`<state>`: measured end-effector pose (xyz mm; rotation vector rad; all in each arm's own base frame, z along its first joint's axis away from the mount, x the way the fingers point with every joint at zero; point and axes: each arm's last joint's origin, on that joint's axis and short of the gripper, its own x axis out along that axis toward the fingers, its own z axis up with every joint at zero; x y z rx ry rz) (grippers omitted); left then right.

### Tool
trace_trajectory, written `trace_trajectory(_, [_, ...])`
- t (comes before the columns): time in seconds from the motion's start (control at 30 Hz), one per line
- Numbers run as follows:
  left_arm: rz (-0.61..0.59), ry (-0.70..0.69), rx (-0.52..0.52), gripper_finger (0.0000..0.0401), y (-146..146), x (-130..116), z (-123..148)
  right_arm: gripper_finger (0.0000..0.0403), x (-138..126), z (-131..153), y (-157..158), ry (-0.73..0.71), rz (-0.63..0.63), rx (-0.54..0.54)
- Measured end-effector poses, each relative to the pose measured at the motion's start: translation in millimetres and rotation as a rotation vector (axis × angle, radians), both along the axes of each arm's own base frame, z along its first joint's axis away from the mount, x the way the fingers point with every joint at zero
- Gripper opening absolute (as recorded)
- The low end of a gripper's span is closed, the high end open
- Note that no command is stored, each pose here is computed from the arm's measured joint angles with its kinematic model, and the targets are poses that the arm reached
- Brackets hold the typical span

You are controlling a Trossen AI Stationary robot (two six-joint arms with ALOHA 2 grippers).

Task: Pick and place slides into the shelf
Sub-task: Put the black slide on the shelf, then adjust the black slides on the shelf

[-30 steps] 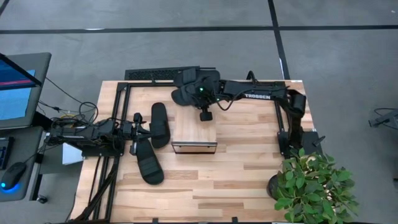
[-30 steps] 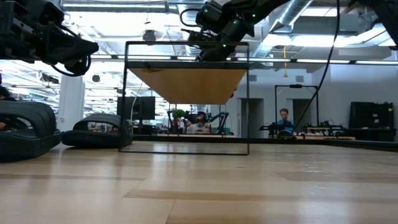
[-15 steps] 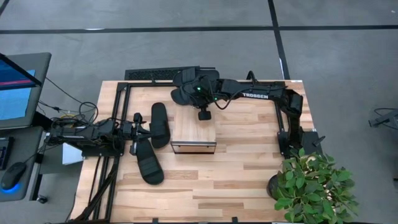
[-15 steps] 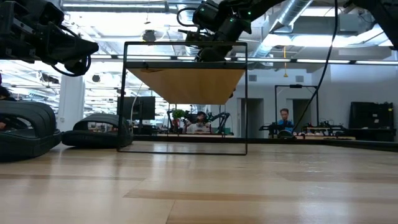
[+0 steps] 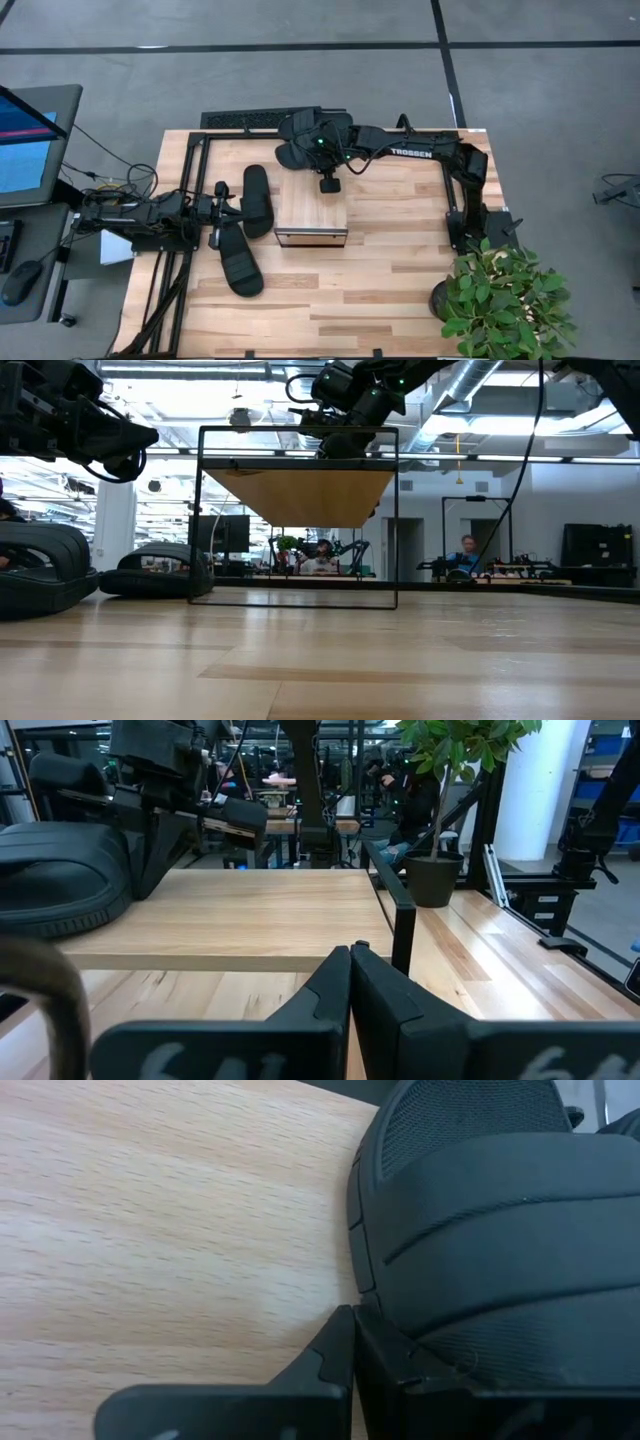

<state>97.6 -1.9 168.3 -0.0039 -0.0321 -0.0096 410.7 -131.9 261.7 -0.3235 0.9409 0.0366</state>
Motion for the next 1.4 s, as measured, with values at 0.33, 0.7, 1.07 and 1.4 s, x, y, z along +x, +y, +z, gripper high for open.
trace_trajectory(0.33, [0.0,0.0,0.003,0.0,0.0,0.0,0.0,0.0,1.0,0.4,4.9,-0.005,0.027,0.021])
trace_trajectory(0.7, [0.0,0.0,0.006,0.0,0.0,0.0,0.0,0.0,3.4,0.5,14.4,-0.013,0.075,0.058])
trace_trajectory(1.07, [0.0,0.0,0.0,0.0,0.0,0.0,0.1,0.0,-22.9,92.8,35.8,-0.297,0.124,-0.031])
trace_trajectory(1.4, [-0.001,0.0,0.002,0.0,0.0,0.0,0.0,0.0,-115.1,187.1,70.8,-0.86,0.344,0.171])
